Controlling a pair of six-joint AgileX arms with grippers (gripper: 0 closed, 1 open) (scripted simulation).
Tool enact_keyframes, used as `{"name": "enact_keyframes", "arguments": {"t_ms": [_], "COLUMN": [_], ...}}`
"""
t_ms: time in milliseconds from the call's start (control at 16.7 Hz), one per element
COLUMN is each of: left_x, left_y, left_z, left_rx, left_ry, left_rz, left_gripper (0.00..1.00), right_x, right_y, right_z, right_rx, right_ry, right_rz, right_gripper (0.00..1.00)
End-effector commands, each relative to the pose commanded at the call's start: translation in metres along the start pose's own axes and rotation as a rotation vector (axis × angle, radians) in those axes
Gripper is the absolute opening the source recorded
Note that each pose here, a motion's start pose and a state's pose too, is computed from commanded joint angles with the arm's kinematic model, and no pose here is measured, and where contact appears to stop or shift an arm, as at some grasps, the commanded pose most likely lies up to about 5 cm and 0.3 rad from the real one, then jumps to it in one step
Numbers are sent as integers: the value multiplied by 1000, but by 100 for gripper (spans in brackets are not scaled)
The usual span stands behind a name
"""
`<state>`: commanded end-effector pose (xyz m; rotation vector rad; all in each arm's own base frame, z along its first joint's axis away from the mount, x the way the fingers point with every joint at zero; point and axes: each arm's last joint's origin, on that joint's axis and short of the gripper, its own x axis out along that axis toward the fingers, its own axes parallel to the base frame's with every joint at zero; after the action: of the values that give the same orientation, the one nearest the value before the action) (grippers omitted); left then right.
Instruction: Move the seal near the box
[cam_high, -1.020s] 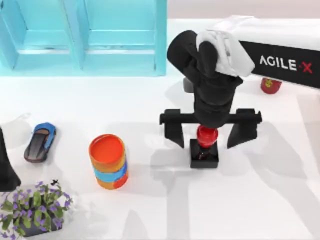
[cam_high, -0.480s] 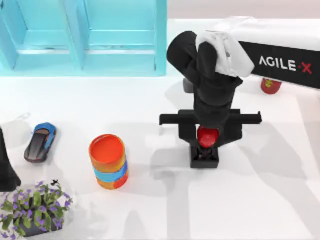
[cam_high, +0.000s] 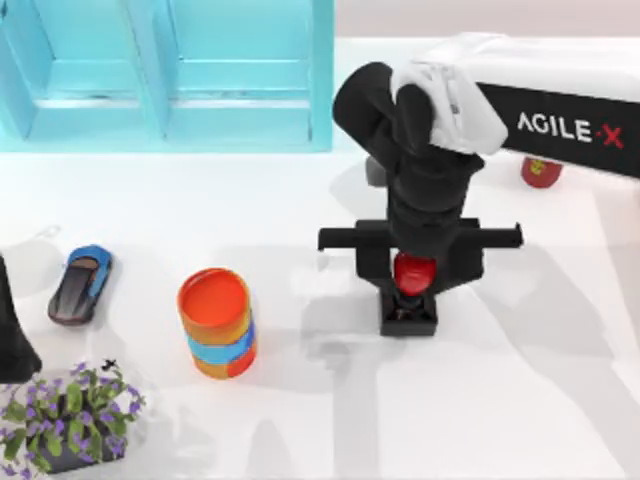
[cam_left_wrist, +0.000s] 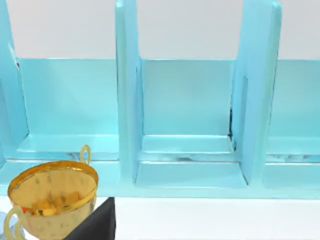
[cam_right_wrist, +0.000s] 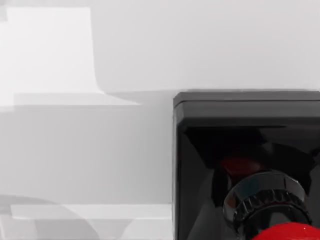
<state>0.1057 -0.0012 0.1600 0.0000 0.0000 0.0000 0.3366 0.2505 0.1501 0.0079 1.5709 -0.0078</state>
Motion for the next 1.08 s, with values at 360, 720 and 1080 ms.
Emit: {"name": "enact_keyframes", "arguments": {"t_ms": [360, 720, 1080], "left_x": [0, 0, 0], "left_y": [0, 0, 0], "left_z": [0, 0, 0], "left_rx": [0, 0, 0], "left_ry": [0, 0, 0], "left_rz": [0, 0, 0], "left_gripper": [100, 100, 100], "right_x": [-15, -50, -54], "right_y": [0, -1, -14], "right_z": [1, 1, 8], "right_rx": [6, 4, 5], "right_ry": [6, 0, 8], "right_rz": [-4, 0, -4], "right_gripper": [0, 0, 0]}}
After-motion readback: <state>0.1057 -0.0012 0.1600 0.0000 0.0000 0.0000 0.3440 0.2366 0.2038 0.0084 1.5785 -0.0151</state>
